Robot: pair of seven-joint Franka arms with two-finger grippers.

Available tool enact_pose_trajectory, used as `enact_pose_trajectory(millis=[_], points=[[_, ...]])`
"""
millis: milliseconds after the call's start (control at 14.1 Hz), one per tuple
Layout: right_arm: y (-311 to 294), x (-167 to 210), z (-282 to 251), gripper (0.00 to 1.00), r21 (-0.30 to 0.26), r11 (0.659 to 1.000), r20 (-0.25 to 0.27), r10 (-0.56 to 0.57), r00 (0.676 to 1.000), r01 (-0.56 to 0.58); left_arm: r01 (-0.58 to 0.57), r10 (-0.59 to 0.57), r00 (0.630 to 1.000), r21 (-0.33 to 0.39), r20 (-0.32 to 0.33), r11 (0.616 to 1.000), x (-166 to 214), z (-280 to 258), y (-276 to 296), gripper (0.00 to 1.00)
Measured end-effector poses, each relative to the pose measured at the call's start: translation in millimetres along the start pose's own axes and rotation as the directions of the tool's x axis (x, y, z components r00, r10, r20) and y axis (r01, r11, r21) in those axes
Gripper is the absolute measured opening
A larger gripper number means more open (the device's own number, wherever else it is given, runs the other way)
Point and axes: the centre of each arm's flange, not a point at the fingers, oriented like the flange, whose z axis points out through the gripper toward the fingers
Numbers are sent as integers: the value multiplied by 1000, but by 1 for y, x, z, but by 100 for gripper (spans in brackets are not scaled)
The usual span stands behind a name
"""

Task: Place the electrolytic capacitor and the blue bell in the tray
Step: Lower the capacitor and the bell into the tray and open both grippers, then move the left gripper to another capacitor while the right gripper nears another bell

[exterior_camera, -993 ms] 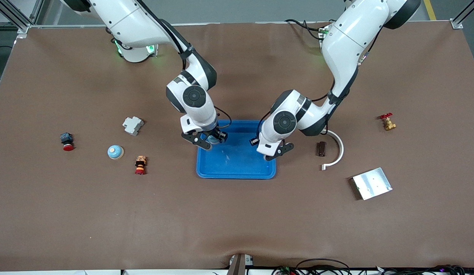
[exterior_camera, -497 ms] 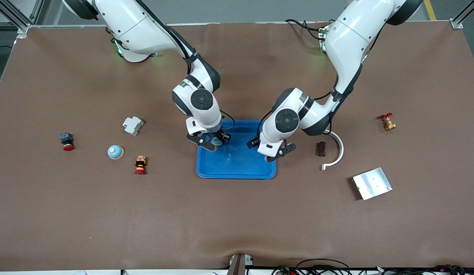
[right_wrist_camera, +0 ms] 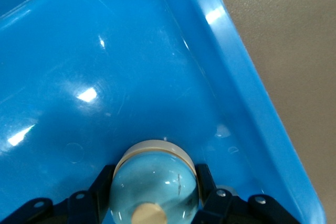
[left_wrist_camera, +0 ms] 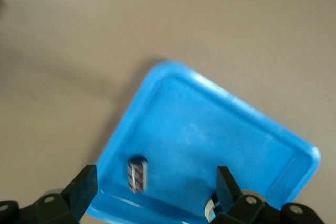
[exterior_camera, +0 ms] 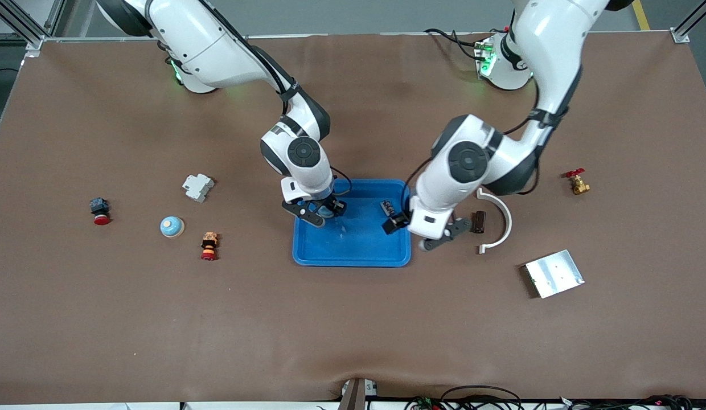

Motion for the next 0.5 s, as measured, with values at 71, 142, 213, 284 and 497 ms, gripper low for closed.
enact_pose_trajectory(millis=[71, 142, 213, 284, 497], points=[[0, 0, 0, 68, 0, 1000, 0, 1, 1000, -1, -28, 28, 1000, -4, -10, 1000, 17, -9, -11, 100], [0, 0, 0, 73, 1, 1000, 0, 2, 1000, -2, -59, 59, 998, -5, -17, 998, 32, -15, -21, 100], [0, 0, 2, 83, -1, 1000, 1, 4, 1000, -4, -95, 95, 995, -3, -21, 995, 45, -18, -30, 100], [0, 0, 4, 92, 0, 1000, 1, 7, 1000, -7, -136, 137, 990, 3, -19, 991, 54, -18, -40, 100], [-13, 10, -13, 100, 32, 999, -15, 16, 1000, -16, -265, 265, 964, 27, 0, 964, 82, -13, -73, 100]])
